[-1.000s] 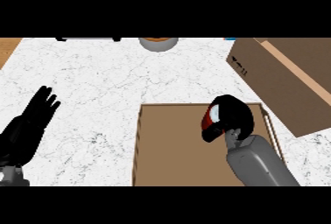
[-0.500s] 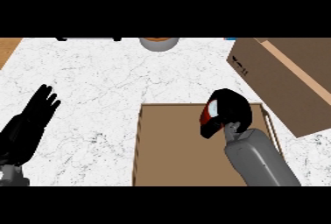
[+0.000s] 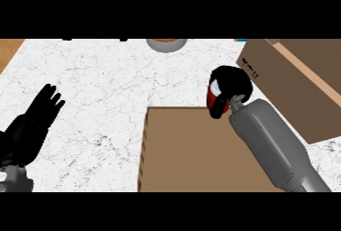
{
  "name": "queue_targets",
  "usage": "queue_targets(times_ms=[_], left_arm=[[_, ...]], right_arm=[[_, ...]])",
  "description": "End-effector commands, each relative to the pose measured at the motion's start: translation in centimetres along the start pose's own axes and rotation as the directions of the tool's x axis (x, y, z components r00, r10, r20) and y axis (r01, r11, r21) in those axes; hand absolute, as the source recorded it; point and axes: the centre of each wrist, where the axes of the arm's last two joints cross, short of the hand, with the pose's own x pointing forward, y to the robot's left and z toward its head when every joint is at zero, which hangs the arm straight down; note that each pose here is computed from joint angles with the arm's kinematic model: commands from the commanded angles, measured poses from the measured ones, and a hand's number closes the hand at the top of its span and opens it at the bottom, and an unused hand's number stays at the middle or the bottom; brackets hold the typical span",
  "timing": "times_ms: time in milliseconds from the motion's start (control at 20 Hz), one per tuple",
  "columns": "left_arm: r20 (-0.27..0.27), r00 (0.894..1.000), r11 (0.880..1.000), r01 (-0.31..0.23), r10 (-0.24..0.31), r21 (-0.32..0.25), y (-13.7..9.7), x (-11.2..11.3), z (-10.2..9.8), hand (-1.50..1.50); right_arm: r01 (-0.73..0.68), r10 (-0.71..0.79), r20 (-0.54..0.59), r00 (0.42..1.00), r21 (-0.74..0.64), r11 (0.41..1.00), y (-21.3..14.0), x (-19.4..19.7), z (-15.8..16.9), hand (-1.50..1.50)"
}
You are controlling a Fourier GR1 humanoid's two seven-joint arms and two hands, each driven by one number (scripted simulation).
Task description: Pick the can from the tray and place it in the cardboard box
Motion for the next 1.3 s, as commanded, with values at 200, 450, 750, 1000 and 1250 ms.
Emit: queue_targets(times_ms=[200,450,750,1000,1250], left_arm=[[0.004,1.000,1.000,-0.005,0.005,0.020,0.4,-1.4,0.6,0.00],[-0.010,1.000,1.000,-0.009,0.009,0.026,0.3,-0.3,0.5,0.00],[-0.009,1.000,1.000,0.005,-0.005,0.011,-1.0,-1.4,0.4,0.00],[-0.020,1.000,1.000,-0.024,0.024,0.013,-1.0,-0.4,-0.5,0.00],[-0.009,1.000,1.000,0.004,-0.004,0.017,-1.1,-1.1,0.0,0.00]], right_arm=[[0.000,0.027,0.125,0.992,-0.214,0.977,-5.2,3.8,2.2,1.50],[0.072,-0.020,0.128,0.992,-0.415,0.907,-10.1,4.7,7.2,1.50],[0.089,-0.113,-0.008,0.994,-0.568,0.818,-16.2,3.5,7.7,1.50],[0.076,-0.163,-0.083,0.983,-0.621,0.780,-18.7,1.2,7.7,1.50],[0.047,-0.163,-0.131,0.978,-0.623,0.781,-20.5,-3.9,6.3,1.50]])
